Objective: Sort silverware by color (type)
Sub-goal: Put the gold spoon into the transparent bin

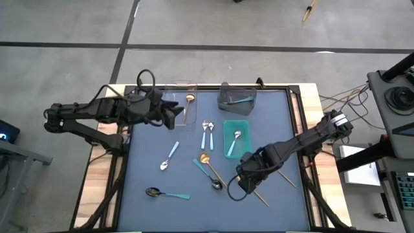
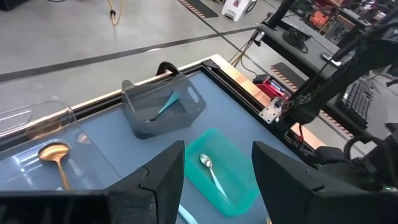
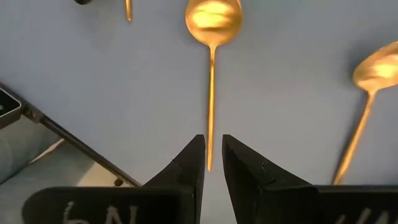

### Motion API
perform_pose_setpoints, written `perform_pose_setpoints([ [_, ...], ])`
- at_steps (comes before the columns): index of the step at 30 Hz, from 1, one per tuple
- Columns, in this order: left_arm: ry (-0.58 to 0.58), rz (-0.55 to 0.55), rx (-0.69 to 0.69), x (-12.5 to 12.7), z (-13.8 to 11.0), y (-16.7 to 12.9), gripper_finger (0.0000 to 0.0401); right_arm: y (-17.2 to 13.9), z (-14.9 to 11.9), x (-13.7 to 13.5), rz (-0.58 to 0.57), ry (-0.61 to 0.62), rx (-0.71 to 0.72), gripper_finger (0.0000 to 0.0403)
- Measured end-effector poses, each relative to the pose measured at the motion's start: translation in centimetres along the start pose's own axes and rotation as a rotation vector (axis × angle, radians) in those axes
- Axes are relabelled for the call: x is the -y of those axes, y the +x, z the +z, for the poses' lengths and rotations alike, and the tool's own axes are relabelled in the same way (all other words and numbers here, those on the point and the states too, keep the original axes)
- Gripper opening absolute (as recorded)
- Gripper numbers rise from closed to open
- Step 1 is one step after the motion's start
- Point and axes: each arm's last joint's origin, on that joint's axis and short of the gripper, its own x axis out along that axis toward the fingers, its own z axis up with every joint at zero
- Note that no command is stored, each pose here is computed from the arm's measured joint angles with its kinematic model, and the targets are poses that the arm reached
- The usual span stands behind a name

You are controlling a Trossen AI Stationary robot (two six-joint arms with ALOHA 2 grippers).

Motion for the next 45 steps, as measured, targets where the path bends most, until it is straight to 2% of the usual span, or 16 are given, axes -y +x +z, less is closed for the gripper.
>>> perform_pose_setpoints([
  [10,-0.016,-0.004,-0.002,0.1,-0.1,-0.1,0.0170,4.2,-0.8,0.8,0.013,0.061,-0.004,0.0047],
  [15,-0.025,-0.004,-0.002,0.1,-0.1,-0.1,0.0170,6.1,-0.5,1.2,0.070,0.087,0.029,0.0053],
  [17,-0.031,-0.004,-0.003,0.1,-0.1,-0.1,0.0170,6.7,-0.4,1.2,0.100,0.083,0.037,0.0065],
  [25,-0.038,-0.005,-0.003,0.1,-0.1,-0.1,0.0170,8.1,-0.3,2.5,0.053,0.096,0.077,0.0130],
  [30,-0.038,-0.005,-0.003,0.1,-0.1,-0.1,0.0170,9.3,0.0,2.5,0.060,0.069,0.081,0.0151],
  [33,-0.038,-0.004,-0.003,0.1,-0.1,-0.1,0.0170,10.2,0.3,2.0,0.076,0.048,0.085,0.0153],
  [39,-0.038,-0.004,-0.003,0.1,-0.1,-0.1,0.0170,11.9,0.8,1.6,0.032,0.054,0.076,0.0145],
  [45,-0.038,0.002,0.002,0.1,-0.1,-0.1,0.0170,12.0,0.9,1.4,0.007,0.053,0.103,0.0111],
])
